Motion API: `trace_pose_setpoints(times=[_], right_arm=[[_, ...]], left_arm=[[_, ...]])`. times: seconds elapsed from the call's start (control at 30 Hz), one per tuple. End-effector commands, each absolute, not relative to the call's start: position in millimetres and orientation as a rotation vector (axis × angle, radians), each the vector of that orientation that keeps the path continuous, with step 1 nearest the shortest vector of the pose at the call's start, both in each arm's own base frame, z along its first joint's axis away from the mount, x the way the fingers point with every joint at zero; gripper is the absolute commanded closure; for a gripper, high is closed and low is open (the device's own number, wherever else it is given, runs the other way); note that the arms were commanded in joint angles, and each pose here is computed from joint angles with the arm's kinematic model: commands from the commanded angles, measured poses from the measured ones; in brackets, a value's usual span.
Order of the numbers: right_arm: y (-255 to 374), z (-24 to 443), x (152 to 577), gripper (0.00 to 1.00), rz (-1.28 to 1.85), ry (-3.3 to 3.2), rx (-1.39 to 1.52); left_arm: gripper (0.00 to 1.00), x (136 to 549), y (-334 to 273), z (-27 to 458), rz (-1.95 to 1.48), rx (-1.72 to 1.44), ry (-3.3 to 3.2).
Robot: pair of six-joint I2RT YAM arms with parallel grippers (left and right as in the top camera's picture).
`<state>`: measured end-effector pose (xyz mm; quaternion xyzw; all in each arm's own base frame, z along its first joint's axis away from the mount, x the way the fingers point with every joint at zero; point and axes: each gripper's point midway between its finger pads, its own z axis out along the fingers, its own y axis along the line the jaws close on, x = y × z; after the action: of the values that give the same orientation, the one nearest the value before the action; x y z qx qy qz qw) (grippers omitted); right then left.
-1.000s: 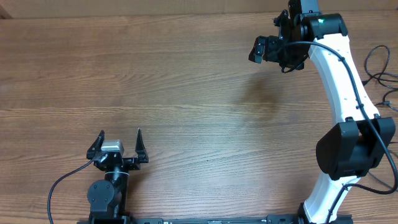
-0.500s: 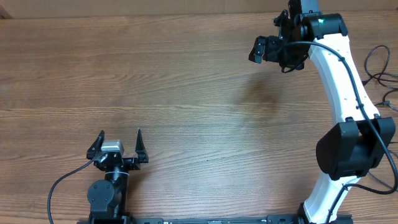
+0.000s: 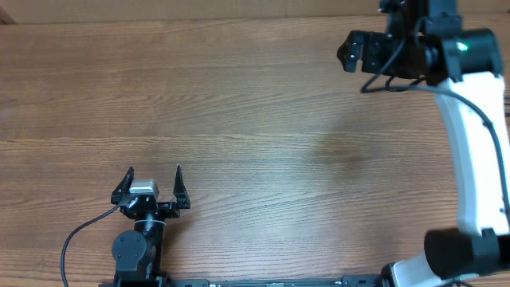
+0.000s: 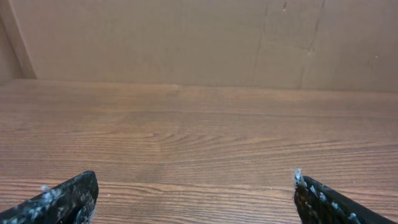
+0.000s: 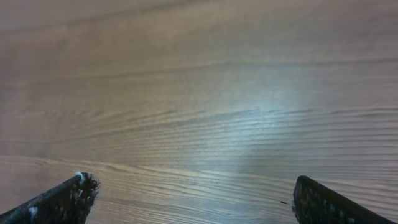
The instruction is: Untangle cables
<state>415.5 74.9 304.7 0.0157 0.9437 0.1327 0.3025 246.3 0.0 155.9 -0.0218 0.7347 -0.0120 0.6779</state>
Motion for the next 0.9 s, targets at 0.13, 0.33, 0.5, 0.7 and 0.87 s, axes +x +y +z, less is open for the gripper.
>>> trace_pose_setpoints(times=[0.13, 0.33, 0.5, 0.7, 0.87], right_arm=[[64, 371, 393, 0.00, 0.312, 2.258, 0.030], [62, 383, 375, 0.00, 0.324, 2.057, 0.009], [60, 382, 359, 0.00, 0.333, 1.859, -0.010], [58, 359, 331, 0.00, 0.339, 1.658, -0.027], [55, 326, 305, 0.00, 0.340, 1.551, -0.036]], left_arm=[[0.00, 246, 1, 157, -0.027, -0.062, 1.643], [0.00, 246, 1, 157, -0.027, -0.062, 1.643], [0.00, 246, 1, 157, -0.027, -0.062, 1.644], [0.00, 246, 1, 157, -0.027, -0.062, 1.644], [0.00, 246, 1, 157, -0.027, -0.062, 1.644]])
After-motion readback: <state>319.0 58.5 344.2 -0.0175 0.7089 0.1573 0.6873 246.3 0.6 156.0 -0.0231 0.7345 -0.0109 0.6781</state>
